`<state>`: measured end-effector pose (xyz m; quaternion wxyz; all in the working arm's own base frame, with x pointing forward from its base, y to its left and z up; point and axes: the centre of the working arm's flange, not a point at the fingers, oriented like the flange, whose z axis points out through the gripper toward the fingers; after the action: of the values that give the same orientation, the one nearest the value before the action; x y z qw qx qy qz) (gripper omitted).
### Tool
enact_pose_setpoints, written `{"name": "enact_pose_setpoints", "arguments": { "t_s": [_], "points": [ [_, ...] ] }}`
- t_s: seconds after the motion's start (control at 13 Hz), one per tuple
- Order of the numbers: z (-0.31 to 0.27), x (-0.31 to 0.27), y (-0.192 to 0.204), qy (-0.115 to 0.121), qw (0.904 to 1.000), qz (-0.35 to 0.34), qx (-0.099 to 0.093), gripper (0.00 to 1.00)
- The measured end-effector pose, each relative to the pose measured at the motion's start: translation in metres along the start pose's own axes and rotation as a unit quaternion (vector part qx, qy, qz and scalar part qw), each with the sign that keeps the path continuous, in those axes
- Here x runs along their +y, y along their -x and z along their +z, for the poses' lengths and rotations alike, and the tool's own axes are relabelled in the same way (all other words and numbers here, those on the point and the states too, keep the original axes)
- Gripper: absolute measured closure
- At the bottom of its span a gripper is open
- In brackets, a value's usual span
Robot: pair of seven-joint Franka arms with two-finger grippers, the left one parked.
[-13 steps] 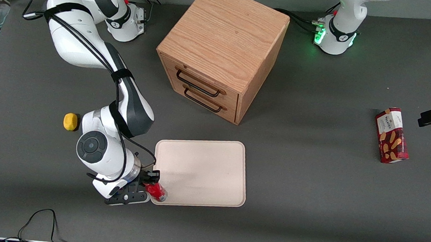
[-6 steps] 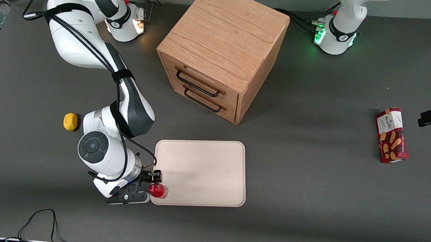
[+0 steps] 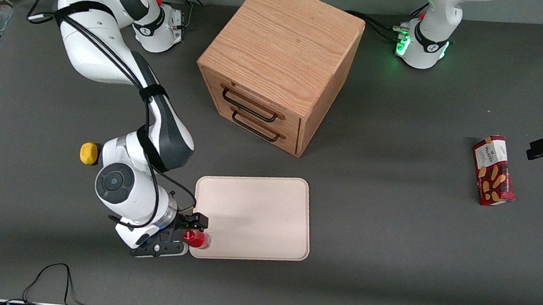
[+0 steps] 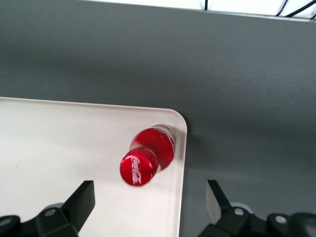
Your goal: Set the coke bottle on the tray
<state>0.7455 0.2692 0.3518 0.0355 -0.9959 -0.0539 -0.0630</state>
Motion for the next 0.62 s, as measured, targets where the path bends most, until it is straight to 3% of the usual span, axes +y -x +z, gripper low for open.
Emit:
{"name": "enact_pose_setpoints", "arguments": {
  "t_s": [0.31, 0.62],
  "points": [
    [-0.084, 0.041, 0.033, 0.023, 0.9995, 0.019, -0.010, 0.00],
    [-0.168, 0.114, 0.112, 0.031, 0.9956, 0.086, -0.024, 0.00]
  ]
}}
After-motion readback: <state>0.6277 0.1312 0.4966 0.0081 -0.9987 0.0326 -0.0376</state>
